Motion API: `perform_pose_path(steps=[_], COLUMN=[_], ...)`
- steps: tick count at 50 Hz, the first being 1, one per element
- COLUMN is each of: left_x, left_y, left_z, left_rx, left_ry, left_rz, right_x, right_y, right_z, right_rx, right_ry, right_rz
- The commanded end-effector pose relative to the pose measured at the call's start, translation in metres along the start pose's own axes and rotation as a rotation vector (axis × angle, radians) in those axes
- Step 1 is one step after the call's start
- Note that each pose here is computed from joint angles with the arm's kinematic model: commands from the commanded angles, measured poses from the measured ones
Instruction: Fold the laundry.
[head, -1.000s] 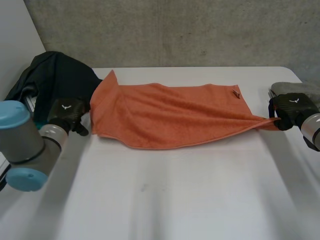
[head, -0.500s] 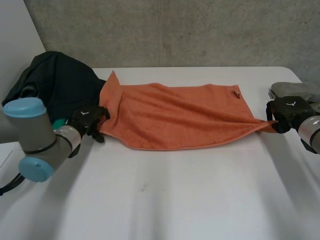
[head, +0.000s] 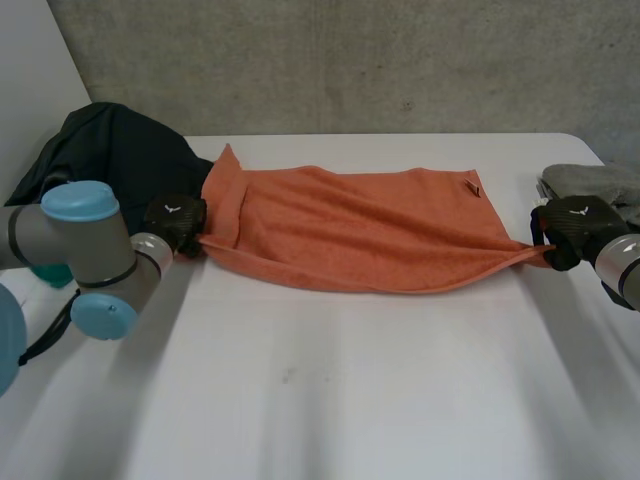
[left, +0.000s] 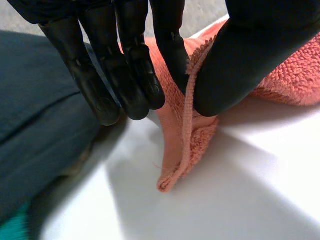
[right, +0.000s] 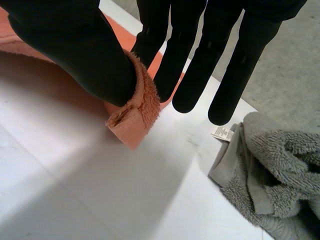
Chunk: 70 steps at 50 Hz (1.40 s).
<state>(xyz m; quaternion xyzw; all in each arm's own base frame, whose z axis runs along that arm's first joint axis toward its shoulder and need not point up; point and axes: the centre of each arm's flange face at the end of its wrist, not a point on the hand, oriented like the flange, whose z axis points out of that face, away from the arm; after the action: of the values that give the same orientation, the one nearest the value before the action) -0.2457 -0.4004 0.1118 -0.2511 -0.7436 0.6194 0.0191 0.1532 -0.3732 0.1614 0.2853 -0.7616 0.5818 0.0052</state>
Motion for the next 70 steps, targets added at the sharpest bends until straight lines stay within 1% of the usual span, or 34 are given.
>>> perform_pose_path(steps=[1, 4, 5, 8, 9, 11, 12, 17, 22, 26, 27, 30, 31, 34, 35, 38, 39, 41, 42, 45, 46, 47, 49, 50, 51, 53, 56, 57, 60, 61, 64, 65, 70], left_x=[-0.003, 0.000, 0.001, 0.005, 0.008, 0.011, 0.013, 0.020, 0.014, 0.011, 0.011, 0.013, 0.014, 0.014, 0.012, 0.007, 0.000, -0.007, -0.018, -0.036, -0.047, -0.052, -0.061, -0.066, -0.069, -0.071, -0.068, -0.063, -0.054, -0.049, -0.042, -0.037, -0.023], left_y=[-0.023, -0.026, -0.025, -0.019, -0.013, -0.008, -0.004, 0.000, -0.013, -0.026, -0.032, -0.042, -0.046, -0.048, -0.051, -0.058, -0.071, -0.097, -0.129, -0.182, -0.216, -0.232, -0.253, -0.267, -0.271, -0.274, -0.260, -0.249, -0.232, -0.220, -0.203, -0.191, -0.156], left_z=[-0.055, -0.082, -0.101, -0.133, -0.153, -0.173, -0.189, -0.215, -0.197, -0.163, -0.148, -0.119, -0.101, -0.072, -0.054, -0.030, -0.015, -0.005, -0.001, -0.005, -0.015, -0.021, -0.032, -0.040, -0.043, -0.048, -0.048, -0.047, -0.048, -0.048, -0.053, -0.057, -0.068], left_rx=[-0.081, -0.132, -0.177, -0.255, -0.303, -0.345, -0.370, -0.380, -0.306, -0.219, -0.172, -0.096, -0.052, 0.000, 0.031, 0.079, 0.128, 0.211, 0.301, 0.460, 0.572, 0.629, 0.714, 0.776, 0.797, 0.809, 0.744, 0.698, 0.630, 0.582, 0.526, 0.492, 0.398], left_ry=[-0.002, 0.016, 0.039, 0.091, 0.128, 0.166, 0.197, 0.259, 0.223, 0.171, 0.150, 0.116, 0.098, 0.064, 0.041, 0.006, -0.040, -0.095, -0.163, -0.267, -0.329, -0.356, -0.390, -0.405, -0.408, -0.401, -0.354, -0.318, -0.271, -0.240, -0.204, -0.180, -0.109], left_rz=[0.271, 0.373, 0.438, 0.517, 0.566, 0.607, 0.639, 0.689, 0.690, 0.684, 0.679, 0.665, 0.650, 0.645, 0.643, 0.648, 0.657, 0.658, 0.654, 0.614, 0.564, 0.530, 0.458, 0.400, 0.374, 0.346, 0.347, 0.348, 0.348, 0.343, 0.345, 0.342, 0.344], right_x=[-0.013, -0.014, -0.013, -0.009, -0.007, -0.004, -0.002, 0.003, 0.007, 0.013, 0.018, 0.023, 0.024, 0.024, 0.023, 0.025, 0.031, 0.041, 0.053, 0.073, 0.084, 0.090, 0.100, 0.107, 0.110, 0.110, 0.103, 0.099, 0.093, 0.087, 0.079, 0.072, 0.058], right_y=[-0.007, -0.008, -0.009, -0.007, -0.005, -0.003, -0.002, 0.001, 0.004, -0.001, -0.003, -0.006, -0.007, -0.007, -0.009, -0.019, -0.036, -0.060, -0.088, -0.136, -0.166, -0.179, -0.201, -0.215, -0.220, -0.224, -0.220, -0.213, -0.200, -0.192, -0.177, -0.167, -0.134], right_z=[-0.017, -0.031, -0.041, -0.059, -0.073, -0.088, -0.101, -0.114, -0.094, -0.064, -0.051, -0.033, -0.022, -0.009, -0.002, 0.012, 0.023, 0.031, 0.034, 0.029, 0.019, 0.013, 0.002, -0.008, -0.011, -0.014, -0.014, -0.012, -0.009, -0.008, -0.007, -0.008, -0.015], right_rx=[-0.080, -0.147, -0.190, -0.277, -0.343, -0.404, -0.450, -0.461, -0.426, -0.344, -0.309, -0.257, -0.227, -0.197, -0.174, -0.101, -0.013, 0.089, 0.201, 0.386, 0.512, 0.571, 0.670, 0.744, 0.767, 0.776, 0.736, 0.698, 0.629, 0.586, 0.516, 0.474, 0.359], right_ry=[-0.076, -0.114, -0.142, -0.191, -0.229, -0.266, -0.305, -0.344, -0.278, -0.160, -0.108, -0.040, -0.006, 0.030, 0.047, 0.087, 0.143, 0.222, 0.308, 0.432, 0.494, 0.521, 0.558, 0.583, 0.595, 0.589, 0.546, 0.516, 0.468, 0.435, 0.385, 0.351, 0.269], right_rz=[-0.121, -0.187, -0.235, -0.293, -0.323, -0.352, -0.385, -0.490, -0.468, -0.417, -0.390, -0.357, -0.343, -0.322, -0.321, -0.330, -0.346, -0.347, -0.329, -0.282, -0.244, -0.226, -0.198, -0.184, -0.183, -0.184, -0.190, -0.186, -0.178, -0.173, -0.170, -0.177, -0.205])
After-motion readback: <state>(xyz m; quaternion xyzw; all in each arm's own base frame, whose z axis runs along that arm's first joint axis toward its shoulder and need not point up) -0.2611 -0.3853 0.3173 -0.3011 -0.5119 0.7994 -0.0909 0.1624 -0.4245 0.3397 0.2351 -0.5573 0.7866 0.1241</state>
